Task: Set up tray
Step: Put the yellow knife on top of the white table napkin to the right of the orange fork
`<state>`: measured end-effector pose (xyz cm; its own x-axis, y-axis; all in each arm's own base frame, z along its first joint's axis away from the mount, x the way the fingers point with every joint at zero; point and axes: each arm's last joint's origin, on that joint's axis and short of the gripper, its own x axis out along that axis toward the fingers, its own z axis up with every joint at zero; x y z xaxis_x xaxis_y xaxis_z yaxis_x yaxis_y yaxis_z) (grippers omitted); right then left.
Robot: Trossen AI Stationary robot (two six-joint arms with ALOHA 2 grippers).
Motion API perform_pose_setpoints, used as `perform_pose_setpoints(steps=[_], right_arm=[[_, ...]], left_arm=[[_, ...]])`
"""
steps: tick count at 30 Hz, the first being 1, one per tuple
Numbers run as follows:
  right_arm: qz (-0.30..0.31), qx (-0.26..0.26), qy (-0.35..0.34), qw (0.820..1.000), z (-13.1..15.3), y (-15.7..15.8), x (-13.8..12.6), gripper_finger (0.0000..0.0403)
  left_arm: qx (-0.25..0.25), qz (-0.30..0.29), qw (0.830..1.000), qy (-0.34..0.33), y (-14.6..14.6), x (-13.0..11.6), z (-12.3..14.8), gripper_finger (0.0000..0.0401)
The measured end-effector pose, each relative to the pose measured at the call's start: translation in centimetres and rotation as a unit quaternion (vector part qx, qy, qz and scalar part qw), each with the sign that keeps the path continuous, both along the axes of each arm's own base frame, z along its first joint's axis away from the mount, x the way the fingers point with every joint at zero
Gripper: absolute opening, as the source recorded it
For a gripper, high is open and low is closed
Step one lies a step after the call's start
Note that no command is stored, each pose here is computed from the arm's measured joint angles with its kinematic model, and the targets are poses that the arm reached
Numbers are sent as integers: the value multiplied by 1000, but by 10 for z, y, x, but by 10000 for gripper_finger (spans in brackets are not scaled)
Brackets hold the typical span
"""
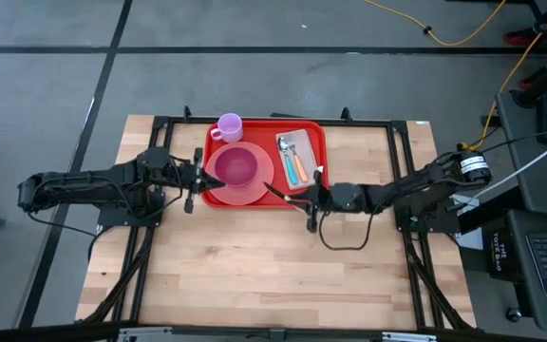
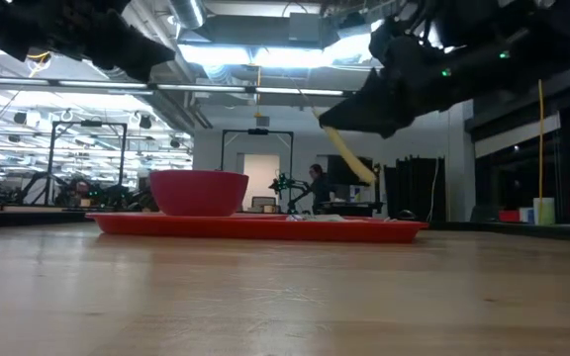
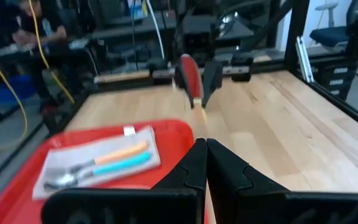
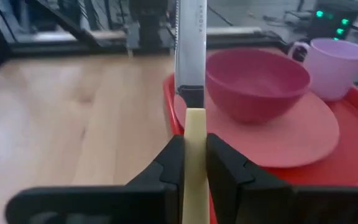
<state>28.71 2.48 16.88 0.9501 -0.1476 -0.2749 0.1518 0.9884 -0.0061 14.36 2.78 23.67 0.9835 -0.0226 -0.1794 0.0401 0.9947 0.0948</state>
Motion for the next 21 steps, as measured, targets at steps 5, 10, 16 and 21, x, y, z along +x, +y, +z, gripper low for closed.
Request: perform_pose_setpoints(steps=[5, 10, 16, 21], right_arm=[[-1, 3, -21, 1000, 4, -22, 3, 48], [-17, -1, -32, 999, 7, -36, 3, 48], [-32, 4, -32, 999, 6, -51, 2, 48], [-41, 5, -33, 999, 7, -58, 2, 48]], left_arm=[[13, -2, 1000, 1, 2, 5, -1, 2], [3, 9, 1000, 3, 7, 13, -4, 2], [21, 44, 998, -26, 22, 23, -3, 2], [17, 84, 996, -24, 36, 24, -6, 2]])
